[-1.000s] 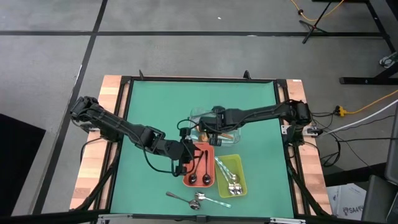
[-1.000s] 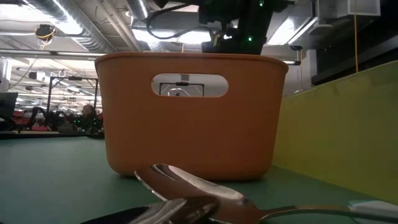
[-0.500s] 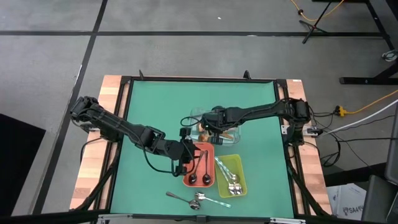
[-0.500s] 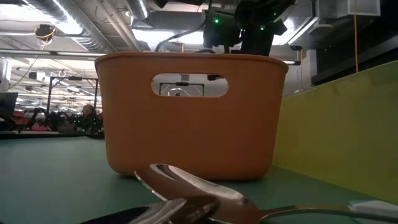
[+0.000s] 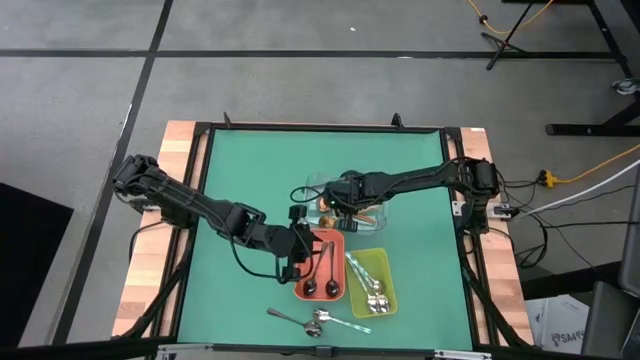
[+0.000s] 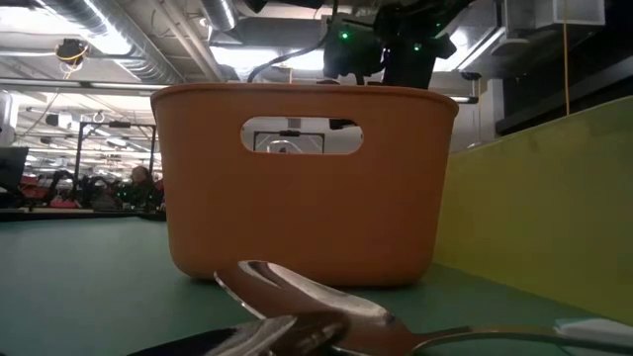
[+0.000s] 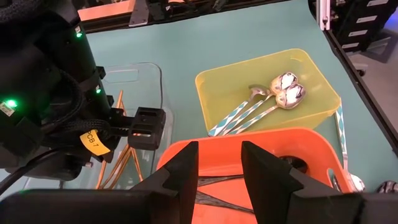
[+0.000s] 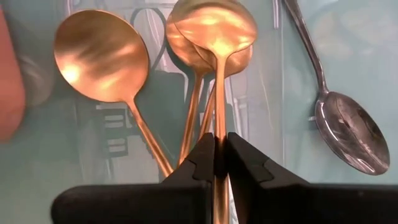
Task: Sort silverware by color (type)
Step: Put the gold spoon into the transparent bin, then put the black spoon into the orange bin
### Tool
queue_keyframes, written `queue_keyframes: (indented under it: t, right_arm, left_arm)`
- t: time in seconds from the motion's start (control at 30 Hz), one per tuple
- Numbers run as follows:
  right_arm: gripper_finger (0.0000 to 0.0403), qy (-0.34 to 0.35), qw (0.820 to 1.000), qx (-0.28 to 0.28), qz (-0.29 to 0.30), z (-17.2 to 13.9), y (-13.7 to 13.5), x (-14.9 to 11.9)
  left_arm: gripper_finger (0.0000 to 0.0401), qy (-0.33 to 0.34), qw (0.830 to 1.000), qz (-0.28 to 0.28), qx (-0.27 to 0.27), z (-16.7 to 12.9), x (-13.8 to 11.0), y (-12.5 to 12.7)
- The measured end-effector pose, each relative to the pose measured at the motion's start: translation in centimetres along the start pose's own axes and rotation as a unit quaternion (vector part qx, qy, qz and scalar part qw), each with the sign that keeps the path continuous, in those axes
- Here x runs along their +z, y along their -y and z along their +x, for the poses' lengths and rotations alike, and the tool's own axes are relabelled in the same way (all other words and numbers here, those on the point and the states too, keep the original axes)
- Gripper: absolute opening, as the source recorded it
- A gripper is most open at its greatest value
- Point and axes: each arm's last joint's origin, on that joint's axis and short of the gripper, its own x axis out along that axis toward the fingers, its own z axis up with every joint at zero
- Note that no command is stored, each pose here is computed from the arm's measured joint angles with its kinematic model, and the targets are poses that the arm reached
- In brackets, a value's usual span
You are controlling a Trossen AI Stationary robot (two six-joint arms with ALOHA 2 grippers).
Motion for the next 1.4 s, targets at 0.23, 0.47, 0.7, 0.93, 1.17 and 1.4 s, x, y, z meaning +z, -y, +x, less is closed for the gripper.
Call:
queue_keyframes:
  t: [0.23, 0.47, 0.7, 0.93, 1.17, 1.4]
  right_arm:
    - [0.0024, 0.0, 1.0, 0.0, 0.0, 0.0, 0.0, 0.0]
    - [0.0027, 0.0, 1.0, 0.0, 0.0, 0.0, 0.0, 0.0]
    - [0.0064, 0.002, 1.0, 0.0, 0.0, 0.0, 0.0, 0.0]
    - [0.0097, 0.011, 1.0, 0.0, 0.002, 0.0, 0.0, 0.2]
    - [0.0099, 0.012, 1.0, 0.0, 0.002, 0.0, 0.0, 0.2]
    - [0.0099, 0.012, 1.0, 0.0, 0.002, 0.0, 0.0, 0.2]
  left_arm:
    - [0.0116, 0.0, 1.0, 0.0, 0.0, 0.0, 0.0, 0.0]
    - [0.0116, 0.0, 1.0, 0.0, 0.0, 0.0, 0.0, 0.0]
    - [0.0116, 0.0, 1.0, 0.0, 0.0, 0.0, 0.0, 0.0]
    - [0.0116, 0.0, 1.0, 0.0, 0.0, 0.0, 0.0, 0.0]
    - [0.0116, -0.005, 0.999, -0.002, -0.043, 0.0, 0.0, 0.3]
    - [0.0116, -0.028, 0.985, -0.104, -0.133, -0.2, -0.1, 1.1]
